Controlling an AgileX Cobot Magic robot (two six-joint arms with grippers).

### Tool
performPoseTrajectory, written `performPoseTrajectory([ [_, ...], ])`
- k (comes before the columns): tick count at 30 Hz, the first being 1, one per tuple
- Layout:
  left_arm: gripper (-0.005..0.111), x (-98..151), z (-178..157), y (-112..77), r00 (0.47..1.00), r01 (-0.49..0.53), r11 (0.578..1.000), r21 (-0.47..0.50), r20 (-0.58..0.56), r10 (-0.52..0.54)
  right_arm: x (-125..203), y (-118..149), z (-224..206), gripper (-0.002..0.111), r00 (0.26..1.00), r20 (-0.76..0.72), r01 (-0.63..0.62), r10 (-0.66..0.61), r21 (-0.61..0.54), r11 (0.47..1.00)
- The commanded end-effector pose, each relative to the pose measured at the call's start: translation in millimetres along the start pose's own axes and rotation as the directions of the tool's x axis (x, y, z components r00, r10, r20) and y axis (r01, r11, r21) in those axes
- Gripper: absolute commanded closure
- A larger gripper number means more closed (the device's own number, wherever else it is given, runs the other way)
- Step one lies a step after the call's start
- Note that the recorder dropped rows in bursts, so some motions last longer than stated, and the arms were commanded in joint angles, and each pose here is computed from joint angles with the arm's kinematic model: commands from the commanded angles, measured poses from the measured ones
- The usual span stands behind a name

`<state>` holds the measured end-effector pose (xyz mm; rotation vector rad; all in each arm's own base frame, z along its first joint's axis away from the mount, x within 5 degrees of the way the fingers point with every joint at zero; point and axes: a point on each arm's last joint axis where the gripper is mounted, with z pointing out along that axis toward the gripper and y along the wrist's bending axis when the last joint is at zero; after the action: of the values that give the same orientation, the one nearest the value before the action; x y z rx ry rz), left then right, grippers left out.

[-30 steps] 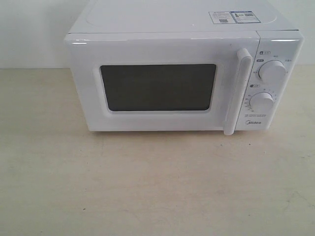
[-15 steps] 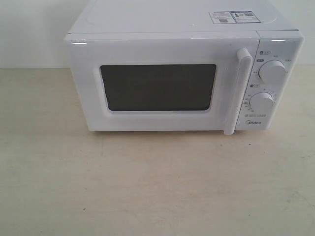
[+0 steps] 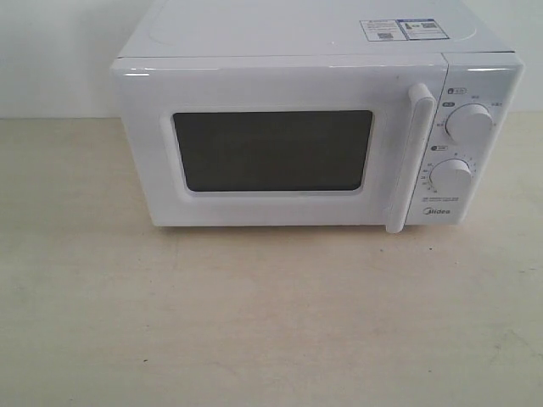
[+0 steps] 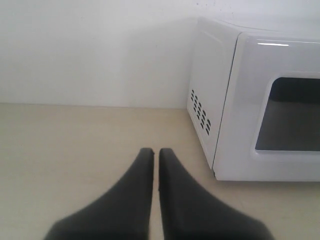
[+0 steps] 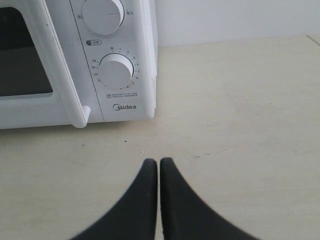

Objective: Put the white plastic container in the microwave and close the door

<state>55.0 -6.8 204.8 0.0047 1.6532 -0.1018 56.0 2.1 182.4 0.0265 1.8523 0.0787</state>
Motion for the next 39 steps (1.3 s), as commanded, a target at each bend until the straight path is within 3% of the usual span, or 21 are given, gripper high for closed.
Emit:
performPoseTrajectory([
  [1,0.102,0.6,-0.1,0.1,1.000,0.008,1.000,-0.002,0.003,-0.008,0.2,-0.2,-0.1,0.108,1.000,0.013,0.003,-0.003,0.002,1.000],
  [39,0.102,0.9,-0.1,1.0,0.999,-0.039,0.999,-0.012,-0.001,0.039,0.1,-0.2,-0.1,0.108,1.000,0.013,0.000,0.000,0.002,1.000],
])
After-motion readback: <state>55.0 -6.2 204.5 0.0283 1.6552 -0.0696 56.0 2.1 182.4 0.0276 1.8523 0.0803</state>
